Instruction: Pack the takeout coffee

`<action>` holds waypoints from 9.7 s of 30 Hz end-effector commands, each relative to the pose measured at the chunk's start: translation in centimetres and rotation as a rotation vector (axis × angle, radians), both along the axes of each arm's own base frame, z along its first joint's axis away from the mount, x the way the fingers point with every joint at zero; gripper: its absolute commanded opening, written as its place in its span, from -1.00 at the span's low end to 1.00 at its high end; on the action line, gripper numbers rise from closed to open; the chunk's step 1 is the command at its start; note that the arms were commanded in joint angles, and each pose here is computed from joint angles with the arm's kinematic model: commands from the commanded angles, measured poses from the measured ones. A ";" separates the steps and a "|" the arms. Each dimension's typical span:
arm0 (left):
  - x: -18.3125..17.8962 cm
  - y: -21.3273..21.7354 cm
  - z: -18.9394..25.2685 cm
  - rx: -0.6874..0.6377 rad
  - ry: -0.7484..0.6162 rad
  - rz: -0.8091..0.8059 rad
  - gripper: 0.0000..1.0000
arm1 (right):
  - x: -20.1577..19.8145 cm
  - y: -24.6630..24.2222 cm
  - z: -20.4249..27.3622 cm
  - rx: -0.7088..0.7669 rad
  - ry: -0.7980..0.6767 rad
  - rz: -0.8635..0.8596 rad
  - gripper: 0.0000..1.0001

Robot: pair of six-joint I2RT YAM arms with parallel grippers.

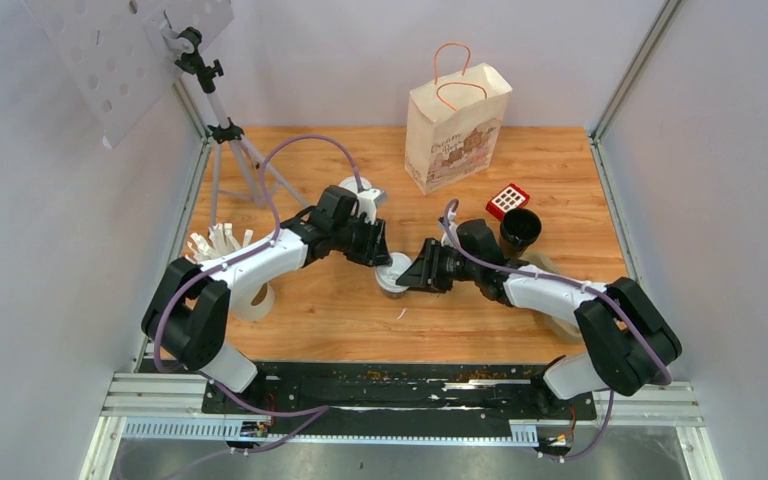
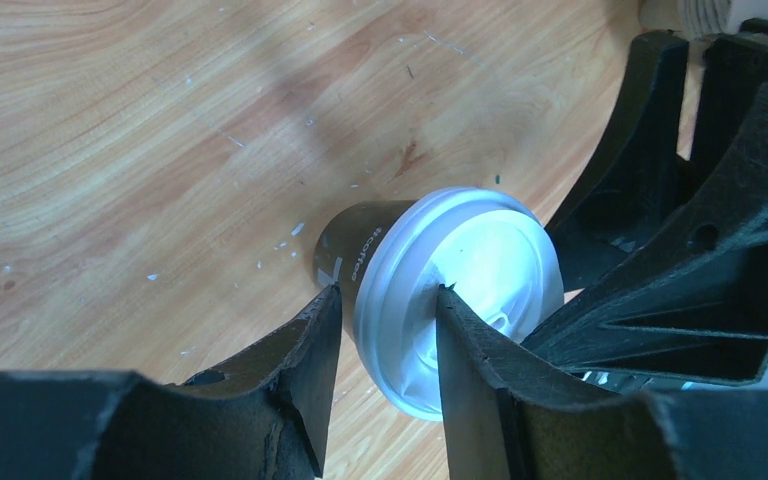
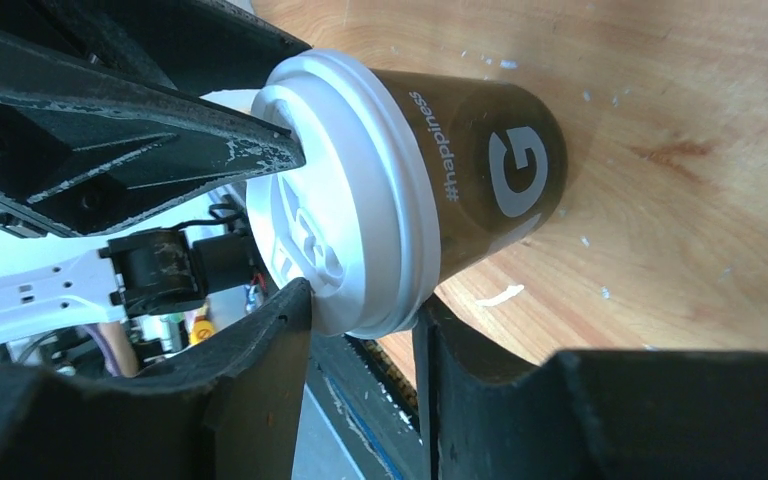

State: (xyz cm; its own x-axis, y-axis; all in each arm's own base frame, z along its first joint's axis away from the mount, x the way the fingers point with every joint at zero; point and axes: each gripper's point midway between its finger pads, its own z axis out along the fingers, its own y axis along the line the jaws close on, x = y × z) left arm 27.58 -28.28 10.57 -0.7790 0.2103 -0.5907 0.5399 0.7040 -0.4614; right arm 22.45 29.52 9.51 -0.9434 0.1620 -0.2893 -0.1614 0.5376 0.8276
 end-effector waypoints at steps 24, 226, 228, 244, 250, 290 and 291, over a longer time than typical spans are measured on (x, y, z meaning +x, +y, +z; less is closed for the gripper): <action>-3.5 2.4 0.6 -0.028 0.175 0.227 -0.05 | 5.9 -2.0 2.5 -0.261 -0.218 0.245 -0.06; -9.7 20.3 28.2 0.008 -0.714 0.472 1.00 | 1.3 -0.2 0.3 -0.959 -0.504 0.357 -0.09; -9.7 20.2 28.2 0.008 -0.713 0.471 1.00 | 1.4 -0.1 0.5 -0.957 -0.514 0.354 -0.13; -9.6 20.2 28.1 0.008 -0.713 0.471 1.00 | 1.8 1.4 1.5 -0.876 -0.554 0.358 -0.48; -9.6 20.2 28.1 0.009 -0.712 0.471 1.00 | 2.3 2.1 2.8 -0.801 -0.558 0.336 -0.59; -9.5 19.5 27.9 -0.028 -0.694 0.462 1.00 | 2.5 -2.0 3.5 0.008 0.060 0.026 -0.57; -9.5 19.5 27.9 -0.027 -0.695 0.463 1.00 | 2.7 -2.1 3.4 0.007 0.065 0.019 -0.57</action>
